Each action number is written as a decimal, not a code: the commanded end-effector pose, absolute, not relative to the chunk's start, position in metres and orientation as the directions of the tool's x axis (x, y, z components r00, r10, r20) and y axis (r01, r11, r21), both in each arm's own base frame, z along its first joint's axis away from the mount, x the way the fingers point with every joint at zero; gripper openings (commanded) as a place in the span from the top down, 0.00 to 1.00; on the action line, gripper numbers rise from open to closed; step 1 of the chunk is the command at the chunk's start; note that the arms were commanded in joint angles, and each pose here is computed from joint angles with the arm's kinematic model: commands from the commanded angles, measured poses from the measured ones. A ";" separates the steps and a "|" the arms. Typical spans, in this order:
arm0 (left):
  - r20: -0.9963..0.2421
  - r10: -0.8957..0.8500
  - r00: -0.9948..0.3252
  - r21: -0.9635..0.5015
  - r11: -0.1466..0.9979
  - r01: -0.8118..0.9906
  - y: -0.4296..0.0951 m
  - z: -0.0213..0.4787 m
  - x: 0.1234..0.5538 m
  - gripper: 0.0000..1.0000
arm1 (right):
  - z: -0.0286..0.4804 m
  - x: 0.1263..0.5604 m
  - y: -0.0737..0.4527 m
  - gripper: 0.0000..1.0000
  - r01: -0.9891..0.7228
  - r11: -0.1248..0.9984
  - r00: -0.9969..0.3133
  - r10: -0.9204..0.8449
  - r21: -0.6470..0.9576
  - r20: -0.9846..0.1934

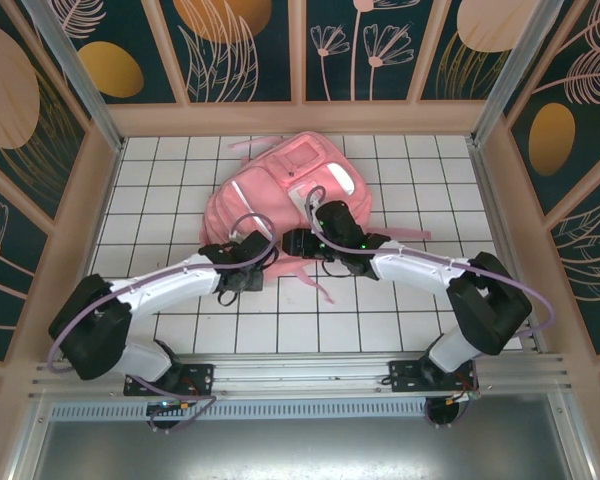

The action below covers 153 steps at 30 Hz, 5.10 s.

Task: Pack the student bag
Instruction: Zip the student bag at the top-center of the table.

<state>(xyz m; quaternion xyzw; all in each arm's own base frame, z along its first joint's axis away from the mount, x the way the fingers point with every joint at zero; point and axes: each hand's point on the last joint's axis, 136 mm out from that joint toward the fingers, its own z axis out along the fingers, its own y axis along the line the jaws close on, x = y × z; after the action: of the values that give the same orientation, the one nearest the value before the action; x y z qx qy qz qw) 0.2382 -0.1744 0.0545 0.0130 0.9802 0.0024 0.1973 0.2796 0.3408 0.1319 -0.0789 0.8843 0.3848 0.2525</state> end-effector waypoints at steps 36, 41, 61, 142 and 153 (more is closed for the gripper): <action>-0.715 0.035 -0.698 -0.136 0.973 0.188 -0.188 0.143 0.268 1.00 | 0.152 0.265 0.328 0.46 -0.317 0.585 -0.870 0.133 0.747 -0.474; -0.714 0.029 -0.700 -0.117 0.980 0.160 -0.181 0.140 0.267 1.00 | 0.162 0.271 0.332 0.49 -0.241 0.546 -0.901 0.181 0.803 -0.393; -0.729 -0.025 -0.684 -0.170 0.975 0.146 -0.186 0.141 0.271 1.00 | 0.126 0.253 0.383 0.49 0.364 0.353 -0.875 0.448 0.862 0.187; -0.340 -0.215 -0.915 -0.190 0.969 -0.157 -0.210 0.075 0.254 0.43 | 0.201 0.319 0.334 1.00 0.205 0.293 -0.778 0.628 0.934 -0.026; -0.526 -0.175 -0.832 -0.084 0.985 -0.153 -0.161 0.101 0.274 0.58 | 0.242 0.318 0.332 1.00 0.138 0.215 -0.783 0.621 0.967 -0.026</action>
<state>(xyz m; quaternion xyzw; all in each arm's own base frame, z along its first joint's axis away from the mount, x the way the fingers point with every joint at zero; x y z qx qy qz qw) 0.2657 -0.1823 0.0818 -0.0933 0.9682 -0.0413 0.2282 0.2986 0.3317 0.1692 0.2746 0.8053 0.5046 0.1467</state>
